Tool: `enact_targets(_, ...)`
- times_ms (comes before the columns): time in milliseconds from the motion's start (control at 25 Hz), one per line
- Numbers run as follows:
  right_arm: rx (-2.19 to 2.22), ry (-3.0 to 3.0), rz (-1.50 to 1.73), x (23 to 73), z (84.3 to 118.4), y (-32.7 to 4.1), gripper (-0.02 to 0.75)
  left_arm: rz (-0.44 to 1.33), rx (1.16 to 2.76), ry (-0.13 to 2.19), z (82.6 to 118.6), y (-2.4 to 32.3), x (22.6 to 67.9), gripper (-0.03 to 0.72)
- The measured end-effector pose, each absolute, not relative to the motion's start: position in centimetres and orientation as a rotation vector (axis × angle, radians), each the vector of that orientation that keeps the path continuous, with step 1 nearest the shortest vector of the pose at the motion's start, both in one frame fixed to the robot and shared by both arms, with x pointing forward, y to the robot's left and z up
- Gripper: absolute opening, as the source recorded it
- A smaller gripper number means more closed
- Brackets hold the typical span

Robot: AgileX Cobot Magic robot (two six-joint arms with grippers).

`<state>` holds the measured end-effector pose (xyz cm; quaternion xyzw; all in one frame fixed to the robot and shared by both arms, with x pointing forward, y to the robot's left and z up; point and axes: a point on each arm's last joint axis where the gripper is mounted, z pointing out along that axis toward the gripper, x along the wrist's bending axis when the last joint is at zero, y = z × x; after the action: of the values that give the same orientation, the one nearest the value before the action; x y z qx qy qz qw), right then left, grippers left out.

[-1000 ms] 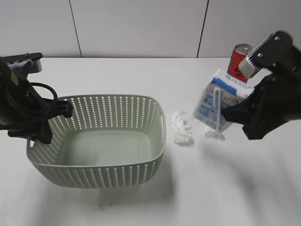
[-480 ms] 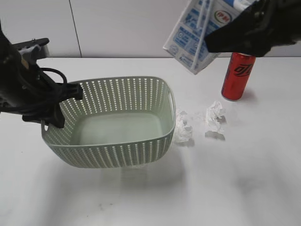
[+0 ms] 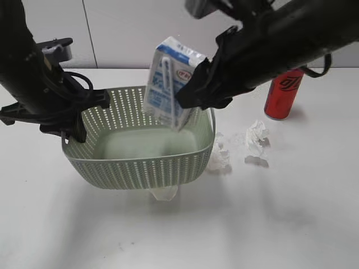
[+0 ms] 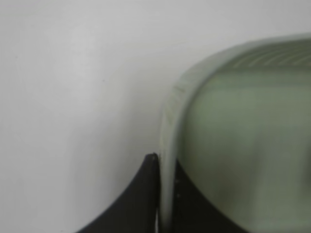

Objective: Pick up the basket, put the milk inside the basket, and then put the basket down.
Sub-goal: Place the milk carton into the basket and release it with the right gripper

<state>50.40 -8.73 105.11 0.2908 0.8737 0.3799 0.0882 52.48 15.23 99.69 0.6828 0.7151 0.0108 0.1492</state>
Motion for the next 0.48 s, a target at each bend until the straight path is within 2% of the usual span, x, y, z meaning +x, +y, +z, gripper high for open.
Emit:
enact_targets(280, 0.762, 2.711, 0.942, 52.1, 99.6, -5.8, 0.319, 0.034, 1.969, 2.057, 99.5, 15.2, 52.5, -0.002)
enact_targets(480, 0.765, 2.722, 0.906, 52.6, 98.2, -5.5, 0.319, 0.041, 1.994, 2.062, 99.4, 15.3, 52.5, -0.002)
